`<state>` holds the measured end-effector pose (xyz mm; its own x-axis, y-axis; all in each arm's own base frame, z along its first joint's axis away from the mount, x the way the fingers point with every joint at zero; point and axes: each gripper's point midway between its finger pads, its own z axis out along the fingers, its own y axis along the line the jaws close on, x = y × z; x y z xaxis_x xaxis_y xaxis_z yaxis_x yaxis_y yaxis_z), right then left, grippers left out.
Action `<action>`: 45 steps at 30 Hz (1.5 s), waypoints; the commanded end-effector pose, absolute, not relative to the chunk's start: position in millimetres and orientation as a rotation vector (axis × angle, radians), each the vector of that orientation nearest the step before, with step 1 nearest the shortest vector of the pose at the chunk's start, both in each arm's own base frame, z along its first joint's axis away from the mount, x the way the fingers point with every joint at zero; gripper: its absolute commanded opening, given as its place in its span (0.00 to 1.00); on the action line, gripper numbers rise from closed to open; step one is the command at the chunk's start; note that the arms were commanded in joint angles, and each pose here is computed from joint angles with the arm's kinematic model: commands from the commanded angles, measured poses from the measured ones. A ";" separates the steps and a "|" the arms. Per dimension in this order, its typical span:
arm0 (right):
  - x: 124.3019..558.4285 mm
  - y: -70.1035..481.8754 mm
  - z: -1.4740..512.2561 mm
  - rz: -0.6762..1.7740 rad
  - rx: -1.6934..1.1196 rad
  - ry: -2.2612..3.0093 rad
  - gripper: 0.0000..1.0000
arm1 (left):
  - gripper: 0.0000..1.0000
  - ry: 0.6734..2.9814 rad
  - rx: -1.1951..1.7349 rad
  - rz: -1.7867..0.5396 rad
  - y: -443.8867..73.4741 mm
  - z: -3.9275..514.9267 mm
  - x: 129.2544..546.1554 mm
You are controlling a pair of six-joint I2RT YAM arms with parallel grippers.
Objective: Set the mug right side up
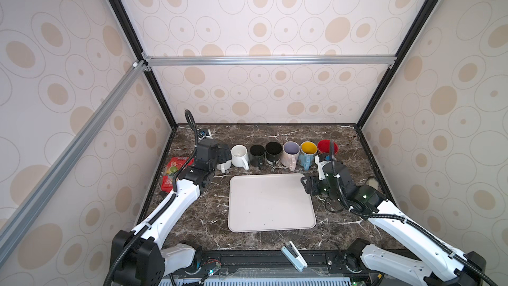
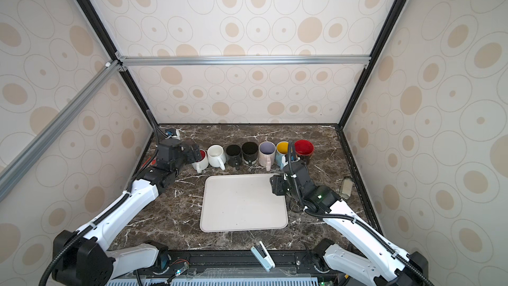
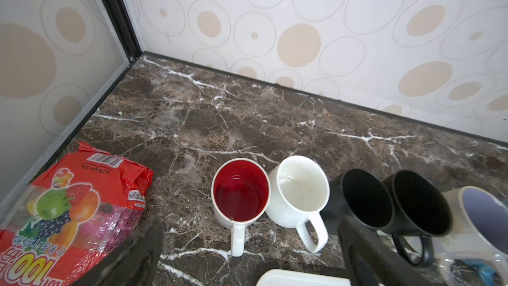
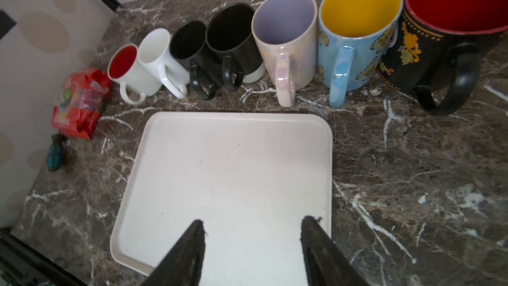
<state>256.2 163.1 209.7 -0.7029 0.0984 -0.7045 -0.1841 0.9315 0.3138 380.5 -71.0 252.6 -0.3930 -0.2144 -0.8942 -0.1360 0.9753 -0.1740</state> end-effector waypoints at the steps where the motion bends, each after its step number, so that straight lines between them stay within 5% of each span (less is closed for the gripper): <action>1: 254.9 153.0 221.7 0.398 -0.089 2.298 0.87 | 1.00 1.886 -0.212 -0.044 -70.7 264.0 371.3; 3: 253.8 150.6 226.6 0.386 -0.098 2.290 0.99 | 1.00 1.830 -0.190 -0.070 -74.1 260.6 365.2; 9: 252.9 134.5 238.1 0.325 -0.052 2.245 0.99 | 1.00 1.638 0.014 -0.096 -88.5 247.9 350.7; 16: 263.7 132.4 227.8 0.300 -0.037 2.167 0.98 | 1.00 1.635 -0.103 0.298 -13.8 201.4 347.8; 34: 315.5 82.7 223.1 -0.222 -0.155 1.899 0.98 | 1.00 1.657 -0.095 0.166 25.0 128.9 375.6; 45: 385.0 -11.7 112.2 -0.232 0.114 1.912 0.98 | 1.00 1.645 -0.091 0.164 24.3 132.1 374.7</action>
